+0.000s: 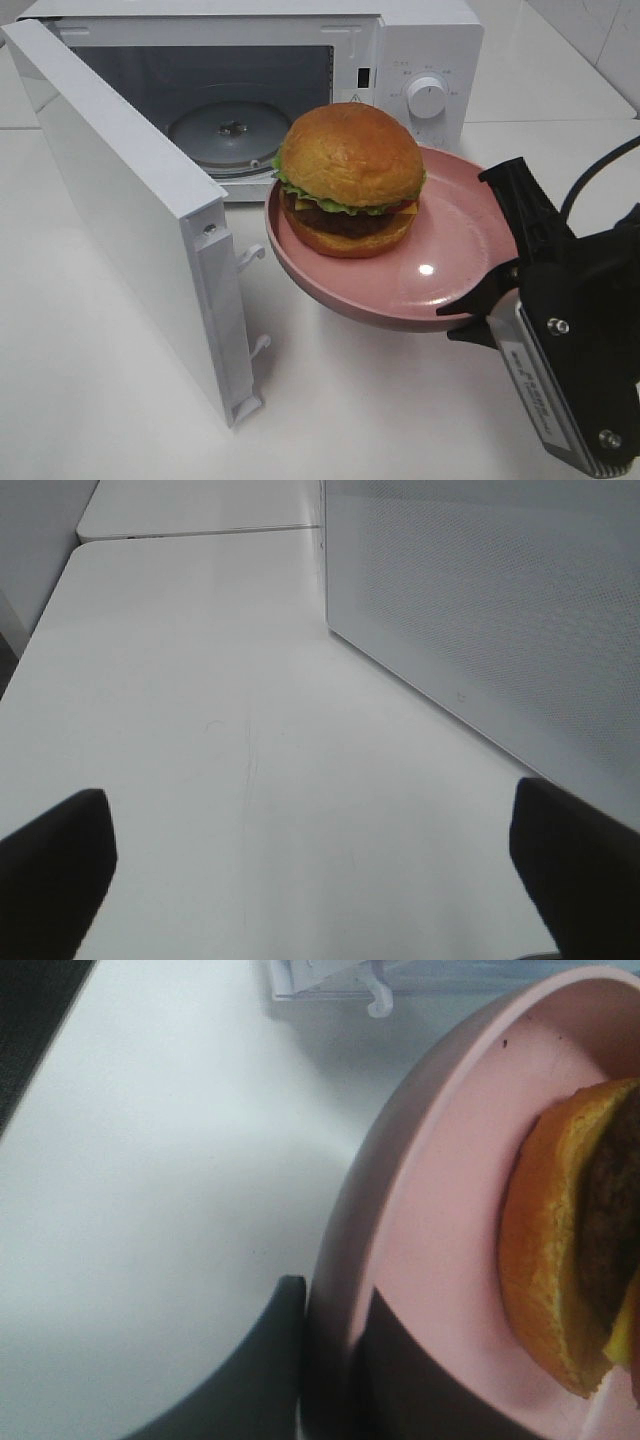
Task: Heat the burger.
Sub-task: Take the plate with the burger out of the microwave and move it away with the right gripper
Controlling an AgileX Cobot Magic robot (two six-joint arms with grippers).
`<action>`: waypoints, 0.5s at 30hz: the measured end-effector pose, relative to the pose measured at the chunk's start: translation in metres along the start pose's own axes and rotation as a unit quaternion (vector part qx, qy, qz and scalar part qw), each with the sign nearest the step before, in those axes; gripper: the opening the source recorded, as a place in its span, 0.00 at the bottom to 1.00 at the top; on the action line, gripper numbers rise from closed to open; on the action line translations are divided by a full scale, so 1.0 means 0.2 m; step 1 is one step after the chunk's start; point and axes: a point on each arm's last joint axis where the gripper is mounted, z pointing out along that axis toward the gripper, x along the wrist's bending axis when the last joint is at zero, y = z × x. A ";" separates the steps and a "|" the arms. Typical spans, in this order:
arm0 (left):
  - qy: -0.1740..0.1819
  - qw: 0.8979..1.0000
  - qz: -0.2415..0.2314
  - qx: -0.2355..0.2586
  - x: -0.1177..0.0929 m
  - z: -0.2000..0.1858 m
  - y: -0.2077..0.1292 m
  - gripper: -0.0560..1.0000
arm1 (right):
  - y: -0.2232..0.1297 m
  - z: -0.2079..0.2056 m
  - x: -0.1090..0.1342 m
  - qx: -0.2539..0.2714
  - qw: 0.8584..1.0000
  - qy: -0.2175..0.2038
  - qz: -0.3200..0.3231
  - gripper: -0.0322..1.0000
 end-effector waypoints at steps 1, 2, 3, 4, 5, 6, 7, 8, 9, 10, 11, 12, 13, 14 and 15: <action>0.000 1.000 0.000 0.000 0.00 0.00 0.00 0.99 | 0.00 0.00 0.00 0.000 1.000 0.000 0.000 0.12; 0.000 1.000 0.000 0.000 0.00 0.00 0.00 0.99 | 0.00 -0.01 0.01 0.005 1.000 0.003 -0.003 0.12; 0.000 1.000 0.000 0.000 0.00 0.00 0.00 0.99 | -0.01 -0.03 0.02 0.016 1.000 0.008 0.000 0.12; 0.000 1.000 0.000 0.000 0.00 0.00 0.00 0.99 | -0.01 -0.03 0.02 0.016 1.000 0.008 0.000 0.12; 0.000 1.000 0.000 0.000 0.00 0.00 0.00 0.99 | -0.02 -0.06 0.03 0.031 0.999 0.011 0.005 0.12; 0.000 1.000 0.000 0.000 0.00 0.00 0.00 0.99 | -0.03 -0.08 0.04 0.038 0.999 0.013 0.013 0.12; 0.000 1.000 0.000 0.000 0.00 0.00 0.00 0.99 | -0.03 -0.08 0.04 0.038 0.999 0.013 0.013 0.12; 0.000 1.000 0.000 0.000 0.00 0.00 0.00 0.99 | -0.04 -0.11 0.05 0.058 0.998 0.012 0.016 0.12; 0.000 1.000 0.000 0.000 0.00 0.00 0.00 0.99 | -0.06 -0.14 0.06 0.081 0.996 0.014 0.027 0.12; 0.000 1.000 0.000 0.000 0.00 0.00 0.00 0.99 | -0.06 -0.14 0.06 0.081 0.996 0.014 0.027 0.12; 0.000 1.000 0.000 0.000 0.00 0.00 0.00 0.99 | -0.07 -0.15 0.07 0.090 0.995 0.014 0.033 0.12; 0.000 1.000 0.000 0.000 0.00 0.00 0.00 0.99 | -0.07 -0.15 0.07 0.090 0.995 0.014 0.033 0.12; 0.000 1.000 0.000 0.000 0.00 0.00 0.00 0.99 | -0.09 -0.18 0.08 0.112 0.992 0.015 0.055 0.12; 0.000 1.000 0.000 0.000 0.00 0.00 0.00 0.99 | -0.10 -0.19 0.09 0.123 0.990 0.015 0.065 0.12; 0.000 1.000 0.000 0.000 0.00 0.00 0.00 0.99 | -0.10 -0.19 0.09 0.123 0.990 0.015 0.065 0.12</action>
